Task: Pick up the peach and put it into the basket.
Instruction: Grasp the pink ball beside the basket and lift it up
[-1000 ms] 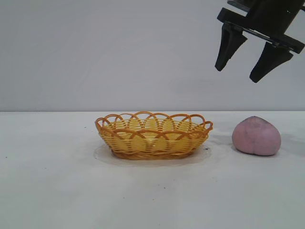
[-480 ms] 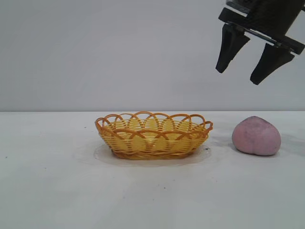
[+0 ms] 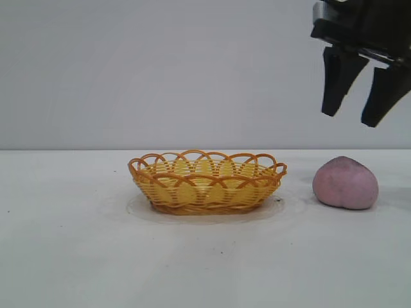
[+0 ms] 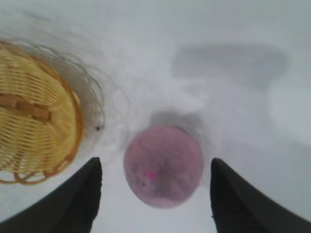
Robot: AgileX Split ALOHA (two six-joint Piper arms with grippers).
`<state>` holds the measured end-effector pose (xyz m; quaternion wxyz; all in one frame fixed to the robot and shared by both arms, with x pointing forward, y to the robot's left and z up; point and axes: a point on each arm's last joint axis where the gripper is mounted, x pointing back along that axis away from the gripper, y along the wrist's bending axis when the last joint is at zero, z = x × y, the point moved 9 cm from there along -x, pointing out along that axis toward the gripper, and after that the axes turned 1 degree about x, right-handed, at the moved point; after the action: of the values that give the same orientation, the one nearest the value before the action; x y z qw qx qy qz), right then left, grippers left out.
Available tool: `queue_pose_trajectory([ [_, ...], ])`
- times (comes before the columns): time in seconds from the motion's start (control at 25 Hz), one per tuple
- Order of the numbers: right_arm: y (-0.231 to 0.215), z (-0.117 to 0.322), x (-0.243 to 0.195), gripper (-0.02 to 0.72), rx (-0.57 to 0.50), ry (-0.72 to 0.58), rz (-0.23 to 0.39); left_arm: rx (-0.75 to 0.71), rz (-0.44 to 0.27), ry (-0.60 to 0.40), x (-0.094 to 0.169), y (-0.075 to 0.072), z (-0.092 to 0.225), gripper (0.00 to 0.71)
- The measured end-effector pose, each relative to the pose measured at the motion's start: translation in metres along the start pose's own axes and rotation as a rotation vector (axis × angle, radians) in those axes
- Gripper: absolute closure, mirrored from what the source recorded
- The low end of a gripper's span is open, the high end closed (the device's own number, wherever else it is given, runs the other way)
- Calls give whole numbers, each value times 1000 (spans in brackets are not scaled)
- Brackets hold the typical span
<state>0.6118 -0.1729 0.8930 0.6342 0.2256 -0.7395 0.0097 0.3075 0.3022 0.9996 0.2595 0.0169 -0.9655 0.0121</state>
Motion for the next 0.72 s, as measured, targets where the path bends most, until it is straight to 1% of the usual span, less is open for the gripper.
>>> queue_pose_trajectory([
  [0.16, 10, 7, -5, 237, 22, 49, 29, 0, 0, 0, 0, 0, 0, 350],
  [0.36, 26, 13, -12, 237, 62, 89, 105, -4, 0, 0, 0, 0, 0, 350],
  [0.56, 19, 15, -24, 237, 41, 113, 139, -4, 0, 0, 0, 0, 0, 350],
  [0.72, 12, 19, -45, 237, 30, 161, 142, -4, 0, 0, 0, 0, 0, 350],
])
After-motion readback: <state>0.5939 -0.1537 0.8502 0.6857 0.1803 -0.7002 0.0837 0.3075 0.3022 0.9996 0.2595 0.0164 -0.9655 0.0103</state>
